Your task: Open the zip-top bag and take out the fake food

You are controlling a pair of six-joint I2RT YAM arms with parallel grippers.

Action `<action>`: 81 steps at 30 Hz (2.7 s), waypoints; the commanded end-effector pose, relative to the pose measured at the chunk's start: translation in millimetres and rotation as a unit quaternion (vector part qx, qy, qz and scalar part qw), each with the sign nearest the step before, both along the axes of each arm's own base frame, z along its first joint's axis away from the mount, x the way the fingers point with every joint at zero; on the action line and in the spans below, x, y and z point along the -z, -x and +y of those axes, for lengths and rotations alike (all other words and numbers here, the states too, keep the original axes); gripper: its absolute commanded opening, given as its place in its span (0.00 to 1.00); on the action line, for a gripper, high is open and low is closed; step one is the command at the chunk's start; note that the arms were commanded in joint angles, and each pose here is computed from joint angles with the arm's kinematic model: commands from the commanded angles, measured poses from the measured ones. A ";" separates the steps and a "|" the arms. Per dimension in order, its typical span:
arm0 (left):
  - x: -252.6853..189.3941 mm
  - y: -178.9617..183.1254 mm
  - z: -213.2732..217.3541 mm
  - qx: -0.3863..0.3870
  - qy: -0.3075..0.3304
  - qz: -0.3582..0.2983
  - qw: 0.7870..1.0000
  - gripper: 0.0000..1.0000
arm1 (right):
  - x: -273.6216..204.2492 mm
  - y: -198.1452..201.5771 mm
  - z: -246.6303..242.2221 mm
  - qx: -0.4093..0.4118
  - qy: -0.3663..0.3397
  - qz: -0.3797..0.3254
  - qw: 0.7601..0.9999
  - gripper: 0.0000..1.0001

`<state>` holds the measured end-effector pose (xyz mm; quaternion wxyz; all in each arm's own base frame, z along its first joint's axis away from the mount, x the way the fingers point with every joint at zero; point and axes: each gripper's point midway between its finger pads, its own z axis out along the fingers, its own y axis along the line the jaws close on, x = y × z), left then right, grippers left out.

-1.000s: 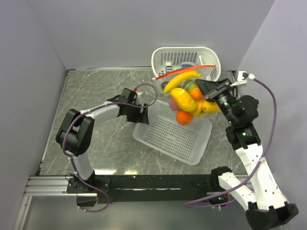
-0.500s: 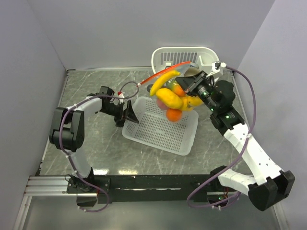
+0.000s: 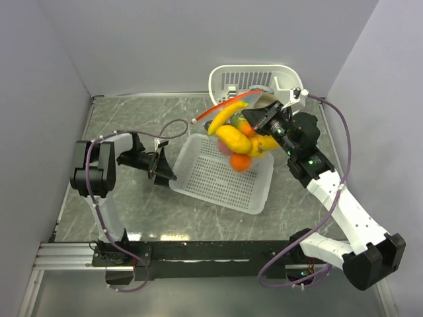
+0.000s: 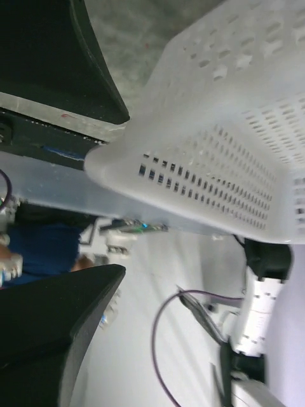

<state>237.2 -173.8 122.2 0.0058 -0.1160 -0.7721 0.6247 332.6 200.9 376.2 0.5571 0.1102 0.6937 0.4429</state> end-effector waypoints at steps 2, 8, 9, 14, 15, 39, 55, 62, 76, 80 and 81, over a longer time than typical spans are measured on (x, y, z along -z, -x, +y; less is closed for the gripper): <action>-86.4 -20.2 9.1 -0.016 0.028 -0.205 0.978 0.99 | -49.3 -4.2 16.0 -0.029 -0.052 -0.061 0.996 0.00; -211.3 -85.9 139.7 -0.238 0.028 -0.398 0.886 0.99 | -86.0 -12.4 61.2 -0.080 -0.107 -0.091 0.987 0.00; -218.4 -89.5 157.8 -0.259 0.030 -0.416 0.871 0.99 | -100.3 -7.3 76.1 -0.099 -0.119 -0.100 0.983 0.00; -173.4 -80.0 209.7 -0.325 -0.030 -0.414 0.850 0.99 | -96.1 -21.2 163.4 -0.175 -0.143 -0.081 0.971 0.00; -163.3 -79.0 215.7 -0.326 -0.042 -0.430 0.841 0.99 | -112.0 -11.8 184.8 -0.199 -0.157 -0.091 0.963 0.00; -118.3 -50.4 200.0 -0.327 -0.054 -0.436 0.837 0.99 | 108.5 -23.5 270.9 -0.288 -0.274 0.126 0.909 0.00; -98.4 -40.5 155.4 -0.302 0.002 -0.508 0.806 0.99 | 69.6 -17.6 215.2 -0.292 -0.337 0.074 0.892 0.00; -107.6 -66.1 166.3 -0.306 0.021 -0.529 0.791 0.99 | 30.9 -13.5 214.7 -0.314 -0.364 0.050 0.876 0.00; -138.1 -79.8 169.5 -0.275 0.013 -0.589 0.759 0.99 | 11.4 3.4 222.9 -0.339 -0.399 0.063 0.850 0.00; -172.2 -108.1 162.5 -0.236 0.036 -0.600 0.764 0.99 | -0.6 4.3 214.4 -0.338 -0.410 0.049 0.846 0.00; -180.2 -113.6 159.7 -0.229 0.043 -0.597 0.768 0.99 | -6.8 3.7 211.7 -0.338 -0.412 0.041 0.845 0.00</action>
